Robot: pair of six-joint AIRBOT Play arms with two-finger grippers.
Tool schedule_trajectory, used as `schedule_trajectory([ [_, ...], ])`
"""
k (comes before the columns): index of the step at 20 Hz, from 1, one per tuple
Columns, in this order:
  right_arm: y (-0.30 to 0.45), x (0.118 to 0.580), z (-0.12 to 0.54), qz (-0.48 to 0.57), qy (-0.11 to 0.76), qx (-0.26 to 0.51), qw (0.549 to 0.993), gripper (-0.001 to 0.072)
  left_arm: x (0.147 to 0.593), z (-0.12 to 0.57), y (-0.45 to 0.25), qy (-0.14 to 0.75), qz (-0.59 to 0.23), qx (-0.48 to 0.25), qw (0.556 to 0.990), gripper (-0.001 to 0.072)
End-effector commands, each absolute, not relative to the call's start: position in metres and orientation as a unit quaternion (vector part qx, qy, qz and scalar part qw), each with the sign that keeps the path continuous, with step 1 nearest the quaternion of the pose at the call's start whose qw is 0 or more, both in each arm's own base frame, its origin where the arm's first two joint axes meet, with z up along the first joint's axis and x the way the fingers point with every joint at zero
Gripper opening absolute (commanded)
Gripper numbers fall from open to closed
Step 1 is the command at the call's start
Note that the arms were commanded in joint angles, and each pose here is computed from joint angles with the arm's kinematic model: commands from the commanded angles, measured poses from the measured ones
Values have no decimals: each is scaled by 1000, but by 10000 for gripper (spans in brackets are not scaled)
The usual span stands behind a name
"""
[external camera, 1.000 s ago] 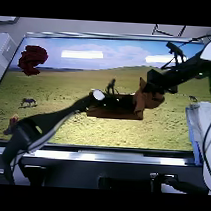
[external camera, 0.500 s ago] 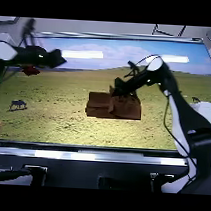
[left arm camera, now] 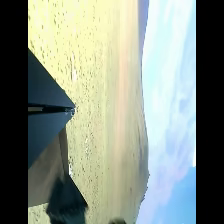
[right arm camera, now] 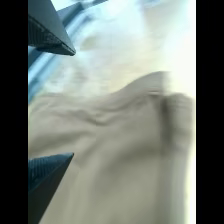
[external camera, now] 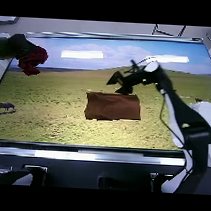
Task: Fold the clothes and pants, and hang the long-sleeved shirts on hangers.
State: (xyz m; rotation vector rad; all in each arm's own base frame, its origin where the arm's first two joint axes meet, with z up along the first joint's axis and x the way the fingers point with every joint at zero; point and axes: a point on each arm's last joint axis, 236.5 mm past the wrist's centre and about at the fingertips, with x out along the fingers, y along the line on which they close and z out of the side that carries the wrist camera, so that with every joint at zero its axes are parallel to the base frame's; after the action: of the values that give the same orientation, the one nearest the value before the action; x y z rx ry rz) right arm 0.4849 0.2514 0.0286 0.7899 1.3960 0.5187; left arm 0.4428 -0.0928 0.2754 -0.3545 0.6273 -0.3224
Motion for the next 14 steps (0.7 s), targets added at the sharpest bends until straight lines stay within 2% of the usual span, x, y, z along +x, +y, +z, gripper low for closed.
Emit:
schedule_trajectory([
  [1, 114, 487, 34, 133, 629, 320, 695, 680, 438, 278, -91, 305, -158, -163, 925, 21],
  [3, 33, 446, -2, 35, 698, 268, 663, 674, 436, 276, -92, 311, -159, -162, 923, 21],
  [4, 16, 427, -20, 12, 724, 261, 639, 671, 435, 274, -92, 314, -160, -162, 922, 21],
  [6, 36, 406, -52, 53, 743, 270, 610, 665, 435, 274, -92, 316, -160, -161, 921, 22],
  [7, 55, 404, -67, 90, 736, 276, 612, 637, 435, 273, -93, 316, -160, -162, 921, 21],
  [10, 99, 414, -97, 143, 691, 322, 631, 630, 435, 272, -93, 318, -161, -163, 920, 21],
  [14, 132, 433, -92, 202, 649, 388, 623, 613, 434, 273, -97, 318, -167, -166, 919, 21],
])
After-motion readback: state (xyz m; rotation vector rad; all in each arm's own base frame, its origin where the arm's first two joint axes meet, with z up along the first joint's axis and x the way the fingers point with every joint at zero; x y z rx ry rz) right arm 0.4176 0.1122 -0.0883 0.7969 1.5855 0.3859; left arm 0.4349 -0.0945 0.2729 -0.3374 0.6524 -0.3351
